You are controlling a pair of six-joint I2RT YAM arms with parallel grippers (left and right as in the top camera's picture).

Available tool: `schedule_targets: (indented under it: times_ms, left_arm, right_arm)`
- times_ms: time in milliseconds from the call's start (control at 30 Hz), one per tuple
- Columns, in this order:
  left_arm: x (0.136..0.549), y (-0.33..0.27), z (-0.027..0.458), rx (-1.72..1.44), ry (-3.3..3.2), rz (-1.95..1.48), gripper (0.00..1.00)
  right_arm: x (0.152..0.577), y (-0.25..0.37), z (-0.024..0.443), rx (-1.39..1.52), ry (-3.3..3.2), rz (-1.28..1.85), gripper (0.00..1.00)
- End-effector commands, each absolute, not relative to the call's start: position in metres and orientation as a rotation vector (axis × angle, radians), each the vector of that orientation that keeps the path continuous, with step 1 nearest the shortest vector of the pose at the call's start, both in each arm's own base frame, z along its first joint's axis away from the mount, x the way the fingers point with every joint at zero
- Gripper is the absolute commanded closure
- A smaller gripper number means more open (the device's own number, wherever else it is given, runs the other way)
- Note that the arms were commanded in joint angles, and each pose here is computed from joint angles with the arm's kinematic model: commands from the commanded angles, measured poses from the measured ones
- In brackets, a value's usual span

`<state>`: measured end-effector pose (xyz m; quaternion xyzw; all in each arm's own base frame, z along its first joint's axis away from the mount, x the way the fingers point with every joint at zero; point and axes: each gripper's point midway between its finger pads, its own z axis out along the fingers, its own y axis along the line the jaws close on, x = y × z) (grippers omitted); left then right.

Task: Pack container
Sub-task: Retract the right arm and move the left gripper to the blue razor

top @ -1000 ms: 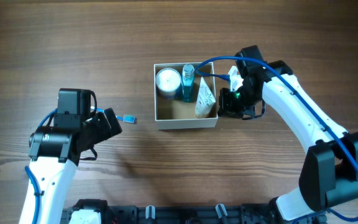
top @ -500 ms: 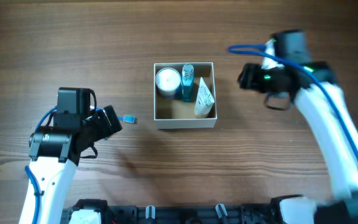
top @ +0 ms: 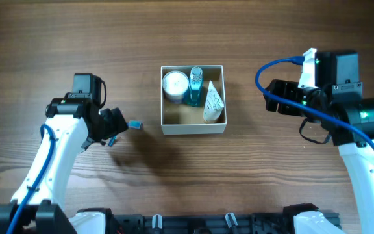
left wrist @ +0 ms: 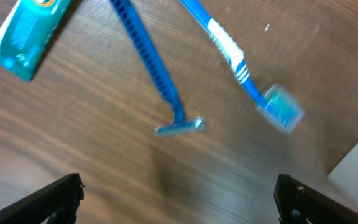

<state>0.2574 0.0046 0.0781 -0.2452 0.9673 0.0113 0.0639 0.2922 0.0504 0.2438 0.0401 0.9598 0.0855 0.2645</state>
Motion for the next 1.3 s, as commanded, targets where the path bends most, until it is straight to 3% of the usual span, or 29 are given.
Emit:
schedule_targets:
  times_ms: [0,133,733,900,1067,1167,1233,1267]
  left_arm:
    - [0.271,0.002,0.07,-0.894,2.879,-0.026,0.0]
    - [0.274,0.011,0.051,-1.074,2.867,-0.017,0.0]
    - [0.278,0.037,0.001,-1.315,2.843,0.126,0.04]
    - [0.276,0.038,0.0,-1.325,2.847,0.141,0.14]
    - [0.273,0.041,0.0,-1.391,2.816,0.182,0.39]
    - [0.275,0.041,0.0,-1.392,2.807,0.179,0.47]
    - [0.275,0.041,-0.002,-1.394,2.811,0.181,0.62]
    - [0.274,0.041,-0.004,-1.395,2.814,0.184,0.64]
  right_arm:
    - [0.293,0.047,0.232,0.081,2.644,0.189,0.1]
    - [0.293,0.047,0.219,0.058,2.699,0.174,0.1]
    - [0.295,0.049,0.21,0.06,2.737,0.179,0.1]
    - [0.295,0.049,0.21,0.06,2.737,0.179,0.09]
    - [0.295,0.049,0.21,0.06,2.737,0.179,0.1]
    - [0.295,0.049,0.209,0.059,2.739,0.179,0.09]
    - [0.294,0.049,0.209,0.059,2.741,0.178,0.09]
    - [0.294,0.049,0.209,0.059,2.742,0.178,0.09]
